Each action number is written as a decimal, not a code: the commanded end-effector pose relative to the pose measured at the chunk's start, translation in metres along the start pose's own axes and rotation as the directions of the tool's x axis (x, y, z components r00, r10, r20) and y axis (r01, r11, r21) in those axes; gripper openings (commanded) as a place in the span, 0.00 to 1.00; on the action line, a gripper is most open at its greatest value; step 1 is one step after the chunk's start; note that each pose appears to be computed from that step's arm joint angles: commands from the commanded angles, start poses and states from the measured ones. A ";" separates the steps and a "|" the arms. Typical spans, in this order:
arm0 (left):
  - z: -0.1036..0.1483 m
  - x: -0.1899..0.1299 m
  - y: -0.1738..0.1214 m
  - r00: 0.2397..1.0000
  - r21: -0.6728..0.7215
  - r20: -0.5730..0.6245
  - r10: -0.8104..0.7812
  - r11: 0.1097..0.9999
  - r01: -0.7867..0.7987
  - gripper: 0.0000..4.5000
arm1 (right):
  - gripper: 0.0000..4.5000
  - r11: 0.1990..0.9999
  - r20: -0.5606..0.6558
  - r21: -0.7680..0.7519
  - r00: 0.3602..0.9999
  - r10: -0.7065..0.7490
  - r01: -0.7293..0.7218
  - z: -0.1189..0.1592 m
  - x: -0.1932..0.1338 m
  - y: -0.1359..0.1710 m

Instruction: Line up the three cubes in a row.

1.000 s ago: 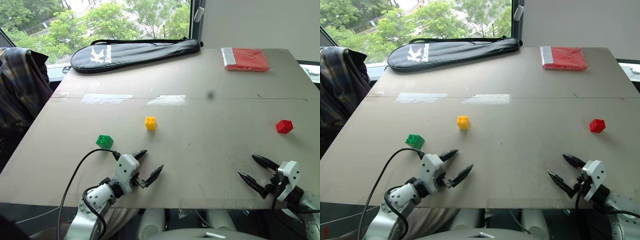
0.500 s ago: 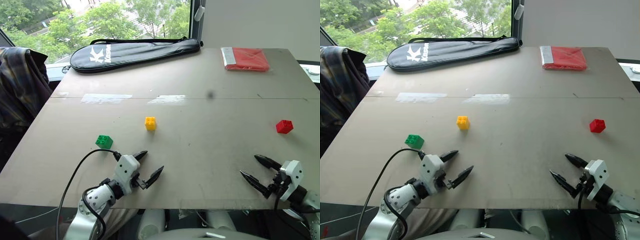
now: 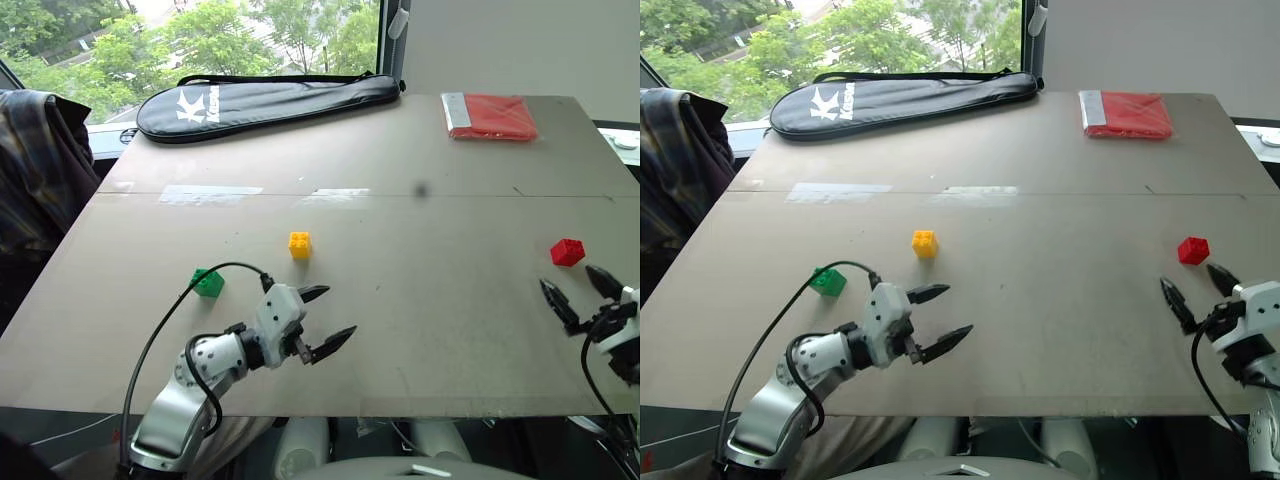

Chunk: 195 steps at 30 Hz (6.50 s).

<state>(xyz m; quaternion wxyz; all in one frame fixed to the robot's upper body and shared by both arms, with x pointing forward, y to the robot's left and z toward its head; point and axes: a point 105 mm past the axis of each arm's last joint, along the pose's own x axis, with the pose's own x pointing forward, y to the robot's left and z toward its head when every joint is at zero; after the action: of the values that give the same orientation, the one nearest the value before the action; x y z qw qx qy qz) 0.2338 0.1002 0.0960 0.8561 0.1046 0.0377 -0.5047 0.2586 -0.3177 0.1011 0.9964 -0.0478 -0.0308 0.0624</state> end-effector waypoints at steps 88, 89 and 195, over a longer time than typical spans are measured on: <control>0.042 -0.012 -0.021 0.968 0.112 -0.064 -0.241 0.963 0.247 1.00 | 0.99 0.182 -0.326 -0.138 0.218 0.920 -0.974 -0.013 0.066 0.102; 0.041 -0.012 -0.021 0.968 0.110 -0.065 -0.241 0.963 0.247 1.00 | 0.99 0.190 -0.337 -0.144 0.228 0.913 -0.971 -0.014 0.067 0.100; 0.007 0.107 0.036 0.870 0.251 -0.097 -0.483 0.834 0.491 0.28 | 1.00 0.545 0.123 -0.053 0.536 0.835 -0.837 0.055 -0.029 0.081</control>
<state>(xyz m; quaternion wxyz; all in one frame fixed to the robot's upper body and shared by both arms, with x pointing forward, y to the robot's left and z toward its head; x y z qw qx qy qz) 0.3161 0.0275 0.0819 0.6842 0.2016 0.0243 -0.7005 0.2182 -0.2327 0.1358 0.8397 -0.0300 -0.0481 0.5401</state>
